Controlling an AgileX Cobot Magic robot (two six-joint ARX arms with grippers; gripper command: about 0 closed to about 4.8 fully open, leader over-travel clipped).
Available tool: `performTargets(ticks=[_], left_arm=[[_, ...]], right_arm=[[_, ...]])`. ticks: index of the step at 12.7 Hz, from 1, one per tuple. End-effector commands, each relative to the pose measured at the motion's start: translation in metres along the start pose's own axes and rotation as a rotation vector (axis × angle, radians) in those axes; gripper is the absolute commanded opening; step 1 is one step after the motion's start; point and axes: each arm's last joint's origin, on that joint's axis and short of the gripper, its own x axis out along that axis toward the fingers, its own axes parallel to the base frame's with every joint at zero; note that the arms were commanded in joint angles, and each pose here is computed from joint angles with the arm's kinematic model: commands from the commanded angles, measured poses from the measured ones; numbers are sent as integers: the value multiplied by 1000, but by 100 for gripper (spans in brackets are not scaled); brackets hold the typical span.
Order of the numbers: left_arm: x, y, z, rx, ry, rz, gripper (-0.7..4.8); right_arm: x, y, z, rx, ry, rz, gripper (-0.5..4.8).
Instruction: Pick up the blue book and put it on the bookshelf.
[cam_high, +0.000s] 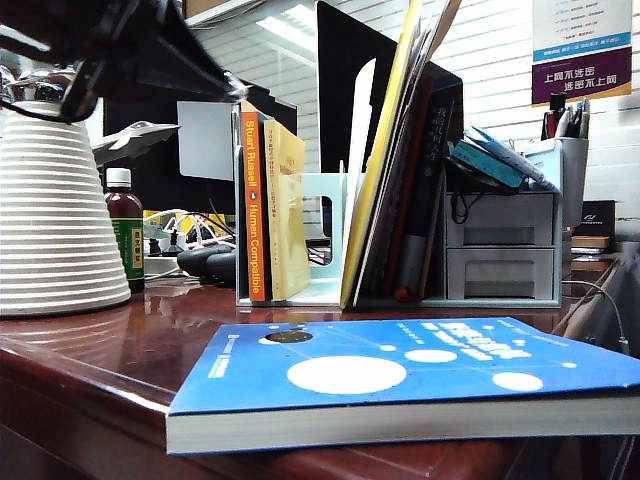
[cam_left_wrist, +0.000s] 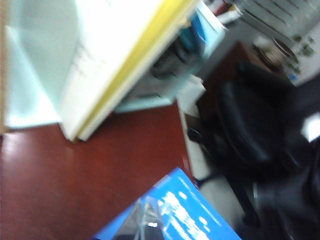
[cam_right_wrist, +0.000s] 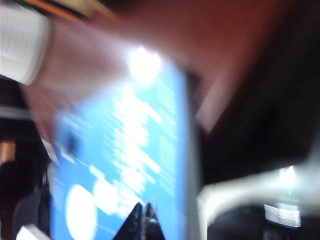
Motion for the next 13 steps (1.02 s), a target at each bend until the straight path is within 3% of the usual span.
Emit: performTargets(ticks=[1,3,8,10,11,13], left_arm=[[0,-1,2,12,-14,-11,-7],[0,-1,2,12,-15,-10,-7],[0,-1,2,12,-15,-7,-7],[0,-1,2,13,-14,-6,-7],[0,-1,2,16,-14,-6,-7],[0,-1,2,18,-15,-6,-7]], right_arm=[[22,-22,-9,59,122,53,479],[31,-29,-8,86,156,38,479],[68,-44,-9,131,319,136,479],[73,-40,-14,120,358,143,92],[73,-40,-14,119,357,142,17],[72,-36,-13,115,388,217,-6]])
